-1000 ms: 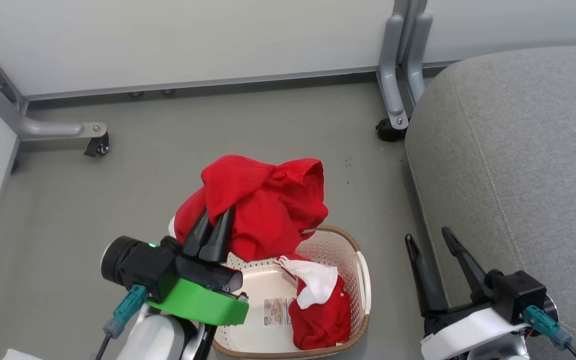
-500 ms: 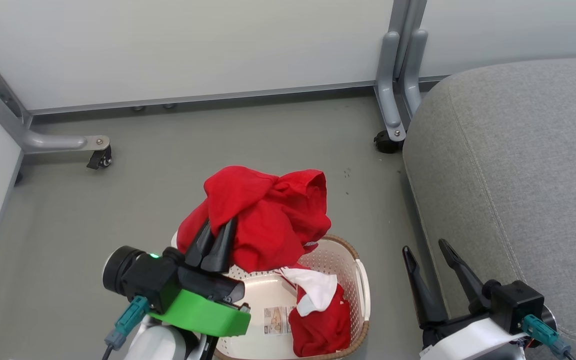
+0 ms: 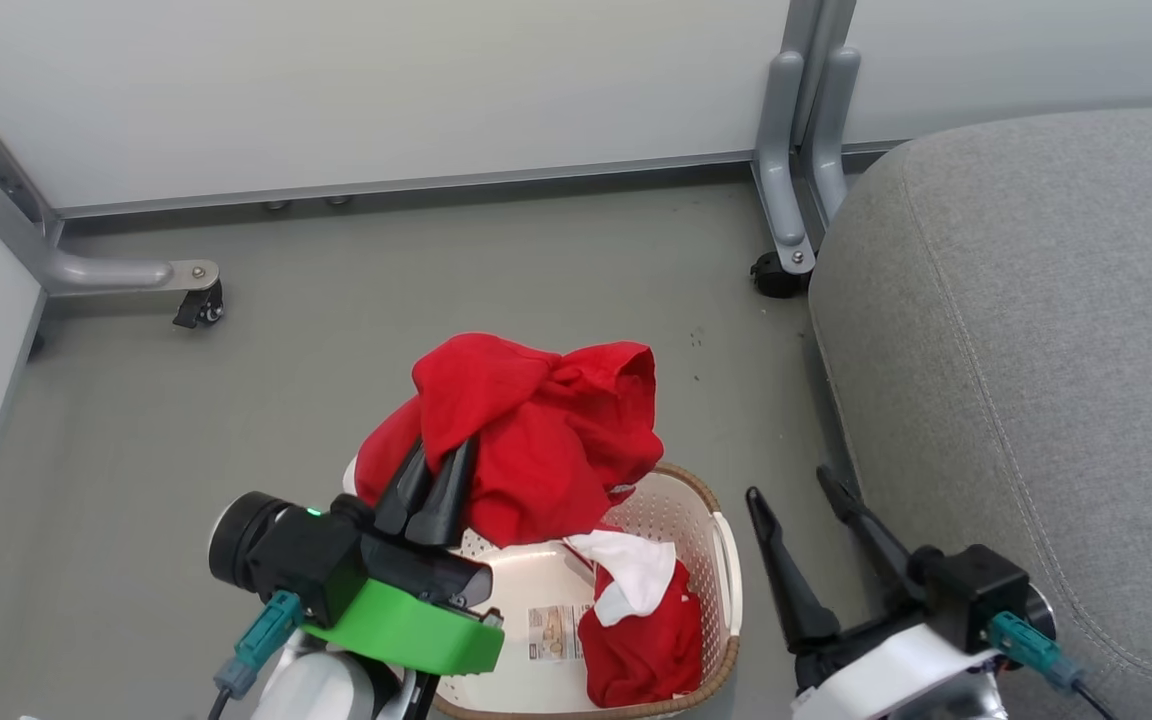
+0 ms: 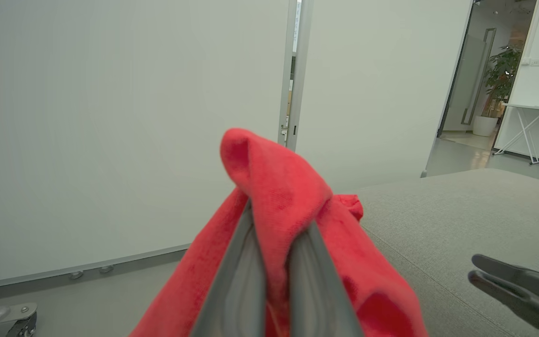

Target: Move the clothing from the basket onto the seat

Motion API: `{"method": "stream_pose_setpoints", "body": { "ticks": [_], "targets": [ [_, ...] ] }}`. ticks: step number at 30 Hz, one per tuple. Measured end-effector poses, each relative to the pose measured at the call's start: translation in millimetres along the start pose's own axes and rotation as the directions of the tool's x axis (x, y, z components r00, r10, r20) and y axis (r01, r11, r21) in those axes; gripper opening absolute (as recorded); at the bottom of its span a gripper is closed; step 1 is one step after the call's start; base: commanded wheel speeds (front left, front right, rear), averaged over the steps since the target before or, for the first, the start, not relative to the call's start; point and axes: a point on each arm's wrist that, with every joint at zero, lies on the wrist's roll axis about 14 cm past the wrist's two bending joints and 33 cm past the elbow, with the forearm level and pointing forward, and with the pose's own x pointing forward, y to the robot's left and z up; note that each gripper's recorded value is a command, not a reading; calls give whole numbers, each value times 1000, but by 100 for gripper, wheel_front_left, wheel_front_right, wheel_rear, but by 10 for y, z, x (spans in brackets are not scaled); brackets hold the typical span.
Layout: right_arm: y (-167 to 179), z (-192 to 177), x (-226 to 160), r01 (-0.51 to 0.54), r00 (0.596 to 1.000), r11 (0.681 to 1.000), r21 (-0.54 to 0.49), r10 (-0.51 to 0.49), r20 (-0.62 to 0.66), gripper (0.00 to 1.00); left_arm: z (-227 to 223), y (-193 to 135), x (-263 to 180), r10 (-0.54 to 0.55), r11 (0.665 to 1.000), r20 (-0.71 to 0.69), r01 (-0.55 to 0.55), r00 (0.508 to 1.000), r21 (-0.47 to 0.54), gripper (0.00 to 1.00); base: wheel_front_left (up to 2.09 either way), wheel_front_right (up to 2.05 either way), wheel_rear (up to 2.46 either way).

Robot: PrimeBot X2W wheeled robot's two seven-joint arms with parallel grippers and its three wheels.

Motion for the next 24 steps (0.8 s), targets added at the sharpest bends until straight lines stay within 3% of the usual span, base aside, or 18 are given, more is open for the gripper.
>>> {"method": "stream_pose_setpoints", "body": {
  "ticks": [5, 13, 24],
  "targets": [
    [412, -30, 136, -133, 991, 990, 35, 134, -10, 100, -34, -9, -4, -3, 1000, -15, 3, 1000, -2, 0, 0, 0, 0],
    [1031, 108, 336, -342, 939, 936, 81, 340, 41, 100, -59, -6, 14, -7, 1000, -24, 7, 1000, 1, 0, 0, 0, 0],
    [1330, 58, 562, -460, 887, 886, 54, 461, -4, 100, -66, -100, 18, -33, 999, -26, 33, 999, -9, 0, 0, 0, 0]
  ]
}}
